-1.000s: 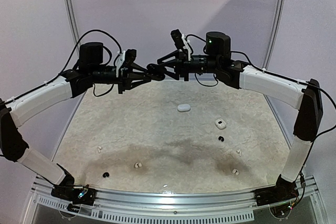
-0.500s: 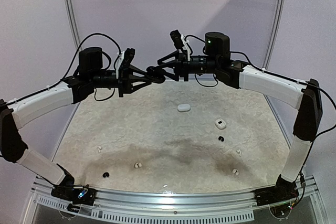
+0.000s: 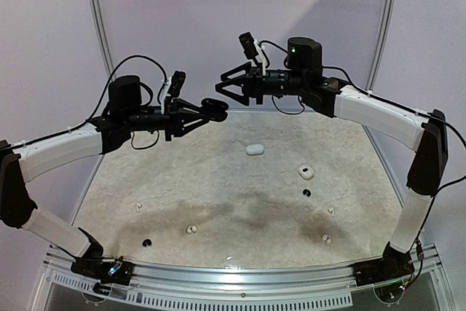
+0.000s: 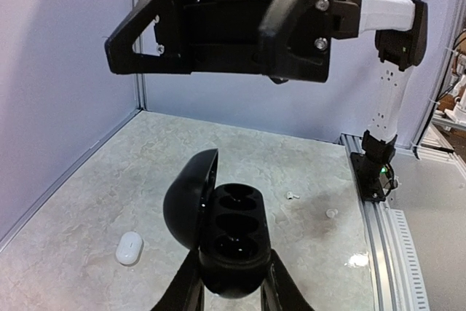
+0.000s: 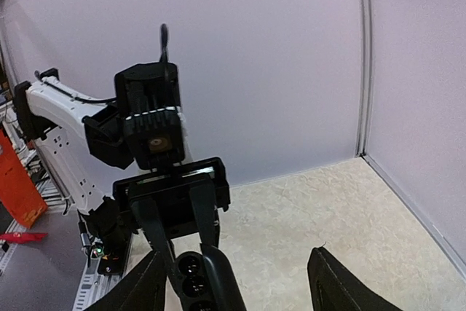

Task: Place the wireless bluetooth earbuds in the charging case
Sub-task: Open the charging case at the center of the board, then pick up the right earbud from the center of the board.

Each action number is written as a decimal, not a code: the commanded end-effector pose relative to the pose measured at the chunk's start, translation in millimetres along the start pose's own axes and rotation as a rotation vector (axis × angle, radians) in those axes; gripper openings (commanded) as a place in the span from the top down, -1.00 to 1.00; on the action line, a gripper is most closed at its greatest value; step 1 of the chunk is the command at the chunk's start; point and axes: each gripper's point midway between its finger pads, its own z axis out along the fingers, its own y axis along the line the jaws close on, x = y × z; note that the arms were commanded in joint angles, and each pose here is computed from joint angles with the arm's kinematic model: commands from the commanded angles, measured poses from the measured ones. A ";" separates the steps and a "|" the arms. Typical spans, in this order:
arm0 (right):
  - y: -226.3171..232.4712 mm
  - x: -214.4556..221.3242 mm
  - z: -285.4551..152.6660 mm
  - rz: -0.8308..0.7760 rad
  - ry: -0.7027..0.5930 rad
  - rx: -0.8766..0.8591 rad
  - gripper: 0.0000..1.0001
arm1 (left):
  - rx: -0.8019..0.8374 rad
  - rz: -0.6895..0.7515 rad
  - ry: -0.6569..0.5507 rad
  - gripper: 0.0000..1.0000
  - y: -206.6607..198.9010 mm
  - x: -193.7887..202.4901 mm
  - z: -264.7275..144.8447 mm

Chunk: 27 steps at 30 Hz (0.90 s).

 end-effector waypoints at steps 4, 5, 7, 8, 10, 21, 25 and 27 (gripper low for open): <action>-77.2 -5.0 -77.9 0.277 0.036 0.409 -0.29 | -0.059 -0.014 -0.051 1.00 2.1 -6.5 -8.5; -92.1 6.4 -92.9 0.338 0.060 0.491 -0.25 | -0.067 -0.014 -0.054 1.00 2.8 -5.3 -9.4; -116.6 42.7 -123.7 0.440 0.152 0.677 -0.18 | -0.086 -0.014 -0.060 1.00 4.3 -3.4 -11.5; -125.0 62.8 -139.4 0.470 0.213 0.777 -0.15 | -0.095 -0.015 -0.062 1.00 4.7 -2.4 -12.3; -132.6 104.4 -168.1 0.506 0.368 0.941 -0.11 | -0.110 -0.021 -0.069 1.00 4.7 0.4 -15.1; -84.4 277.4 -245.8 0.825 0.886 1.231 0.23 | -0.143 -0.059 -0.119 1.00 -10.1 4.3 -37.5; -74.2 304.9 -258.7 0.822 0.969 1.245 0.24 | -0.159 -0.015 -0.123 1.00 -14.6 14.4 -43.0; -70.4 317.0 -262.8 0.811 0.995 1.235 0.24 | -0.167 0.012 -0.118 1.00 -17.9 19.6 -46.0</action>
